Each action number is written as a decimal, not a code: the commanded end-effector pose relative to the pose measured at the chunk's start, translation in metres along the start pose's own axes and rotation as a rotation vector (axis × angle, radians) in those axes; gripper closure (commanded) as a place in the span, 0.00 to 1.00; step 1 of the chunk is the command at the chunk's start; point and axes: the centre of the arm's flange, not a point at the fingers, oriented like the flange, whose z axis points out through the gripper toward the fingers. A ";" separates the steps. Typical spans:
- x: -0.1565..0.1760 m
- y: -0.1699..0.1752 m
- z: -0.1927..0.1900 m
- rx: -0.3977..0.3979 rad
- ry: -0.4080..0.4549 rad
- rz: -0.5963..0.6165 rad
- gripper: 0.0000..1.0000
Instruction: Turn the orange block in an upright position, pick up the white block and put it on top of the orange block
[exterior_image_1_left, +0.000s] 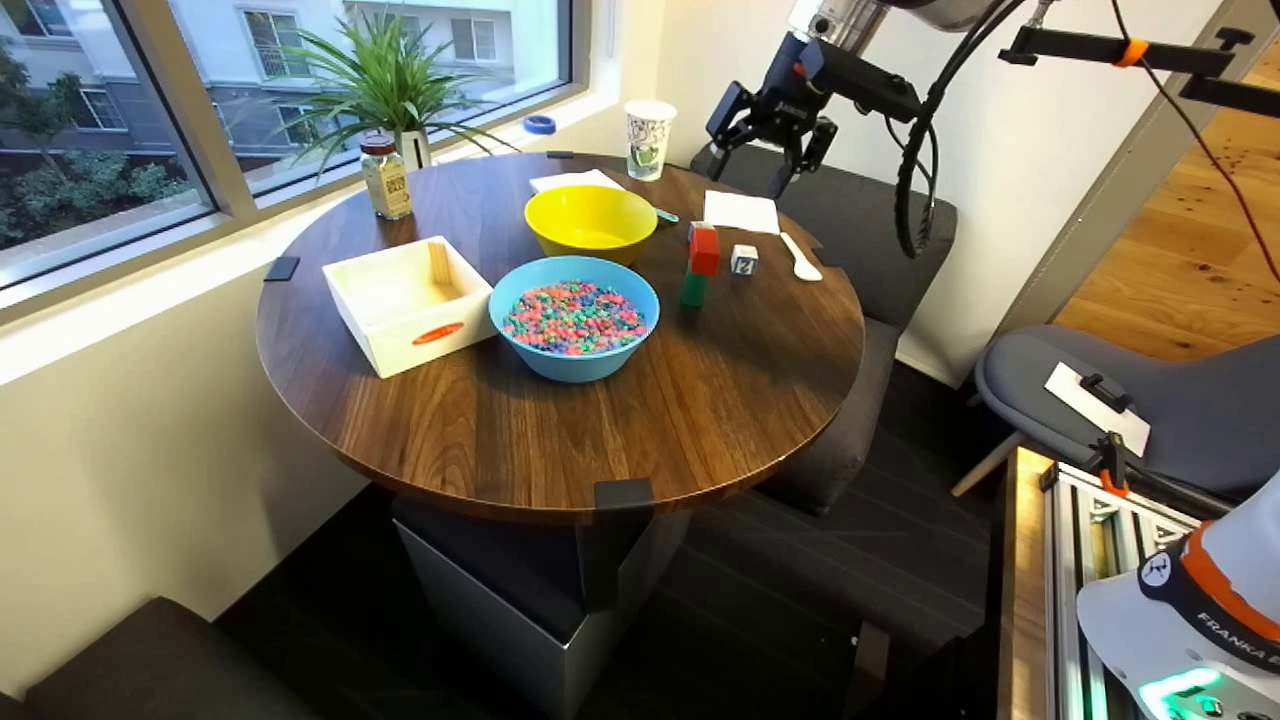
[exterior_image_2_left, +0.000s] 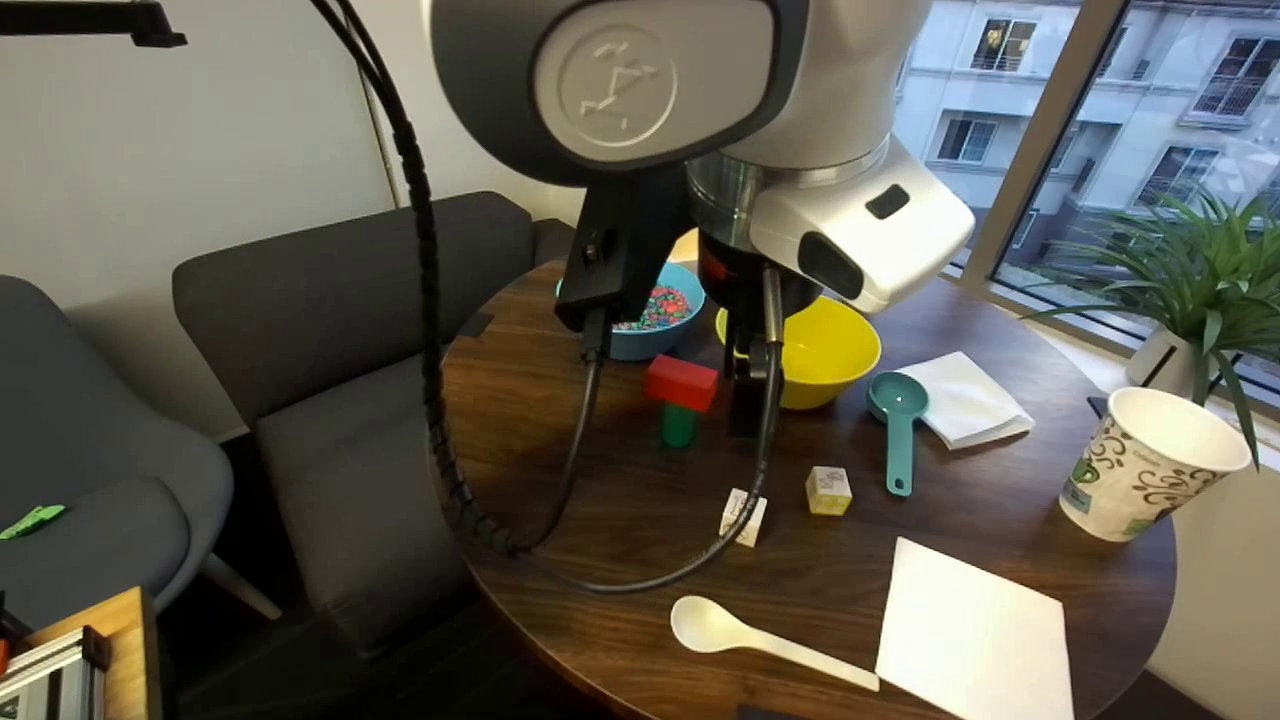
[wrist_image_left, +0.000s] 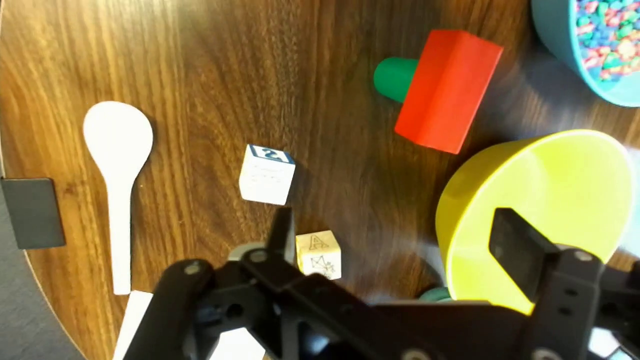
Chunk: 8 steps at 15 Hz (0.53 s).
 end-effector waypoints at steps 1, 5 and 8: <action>0.013 -0.014 0.015 -0.017 -0.093 0.072 0.00; 0.016 -0.019 0.031 -0.051 -0.150 0.090 0.00; 0.023 -0.023 0.040 -0.035 -0.161 0.119 0.00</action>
